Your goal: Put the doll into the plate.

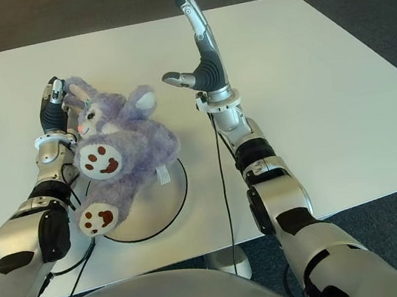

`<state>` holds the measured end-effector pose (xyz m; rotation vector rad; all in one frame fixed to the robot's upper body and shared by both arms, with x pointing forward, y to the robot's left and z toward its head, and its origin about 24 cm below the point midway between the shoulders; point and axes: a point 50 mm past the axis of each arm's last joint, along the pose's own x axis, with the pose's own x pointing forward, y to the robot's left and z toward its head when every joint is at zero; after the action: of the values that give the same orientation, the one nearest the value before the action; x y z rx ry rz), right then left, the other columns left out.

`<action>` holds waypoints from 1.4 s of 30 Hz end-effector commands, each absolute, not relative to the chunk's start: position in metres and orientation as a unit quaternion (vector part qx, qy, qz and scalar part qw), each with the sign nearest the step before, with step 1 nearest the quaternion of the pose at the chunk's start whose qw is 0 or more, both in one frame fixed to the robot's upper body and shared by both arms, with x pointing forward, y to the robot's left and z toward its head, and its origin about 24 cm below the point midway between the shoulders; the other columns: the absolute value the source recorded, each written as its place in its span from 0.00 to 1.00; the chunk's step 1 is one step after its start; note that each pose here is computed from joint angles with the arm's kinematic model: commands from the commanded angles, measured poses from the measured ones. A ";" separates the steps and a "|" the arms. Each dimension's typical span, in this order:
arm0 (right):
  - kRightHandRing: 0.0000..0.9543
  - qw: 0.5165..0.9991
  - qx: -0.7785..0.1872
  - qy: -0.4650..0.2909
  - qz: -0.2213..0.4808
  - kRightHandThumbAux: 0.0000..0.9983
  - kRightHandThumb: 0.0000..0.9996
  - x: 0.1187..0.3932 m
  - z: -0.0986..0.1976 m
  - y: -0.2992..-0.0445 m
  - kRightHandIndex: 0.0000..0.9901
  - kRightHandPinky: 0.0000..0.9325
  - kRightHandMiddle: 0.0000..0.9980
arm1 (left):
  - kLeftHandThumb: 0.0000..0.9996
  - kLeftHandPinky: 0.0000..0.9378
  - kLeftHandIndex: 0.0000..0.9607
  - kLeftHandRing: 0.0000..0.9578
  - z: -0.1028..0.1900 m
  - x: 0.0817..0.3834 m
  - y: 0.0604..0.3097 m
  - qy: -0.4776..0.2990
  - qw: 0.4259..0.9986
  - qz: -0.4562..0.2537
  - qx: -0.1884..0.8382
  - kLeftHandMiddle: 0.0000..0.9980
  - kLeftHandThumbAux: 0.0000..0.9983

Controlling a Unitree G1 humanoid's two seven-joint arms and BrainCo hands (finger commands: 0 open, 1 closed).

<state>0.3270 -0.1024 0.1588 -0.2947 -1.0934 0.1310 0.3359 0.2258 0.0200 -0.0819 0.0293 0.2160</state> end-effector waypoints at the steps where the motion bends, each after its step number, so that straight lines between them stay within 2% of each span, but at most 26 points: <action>1: 0.00 0.856 -0.139 -0.496 0.046 0.30 0.06 0.334 0.155 -0.101 0.00 0.00 0.00 | 0.00 0.00 0.00 0.05 -0.038 0.300 0.216 0.143 0.982 0.114 -0.056 0.10 0.38; 7: 0.00 0.862 -0.134 -0.486 0.044 0.29 0.04 0.338 0.153 -0.102 0.00 0.00 0.00 | 0.00 0.00 0.00 0.05 -0.037 0.301 0.216 0.143 0.982 0.113 -0.057 0.10 0.37; 18: 0.00 0.887 -0.142 -0.438 0.002 0.40 0.00 0.349 0.148 -0.109 0.00 0.00 0.00 | 0.00 0.00 0.00 0.04 -0.037 0.301 0.216 0.142 0.981 0.113 -0.063 0.09 0.38; 42: 0.00 0.916 -0.188 -0.353 -0.036 0.41 0.00 0.368 0.139 -0.111 0.00 0.00 0.00 | 0.00 0.00 0.00 0.03 -0.035 0.302 0.217 0.135 0.983 0.109 -0.057 0.09 0.36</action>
<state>0.3629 -0.1117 0.1415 -0.3691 -0.7814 -0.0705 0.3362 0.2261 0.0206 -0.0818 0.0278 0.2167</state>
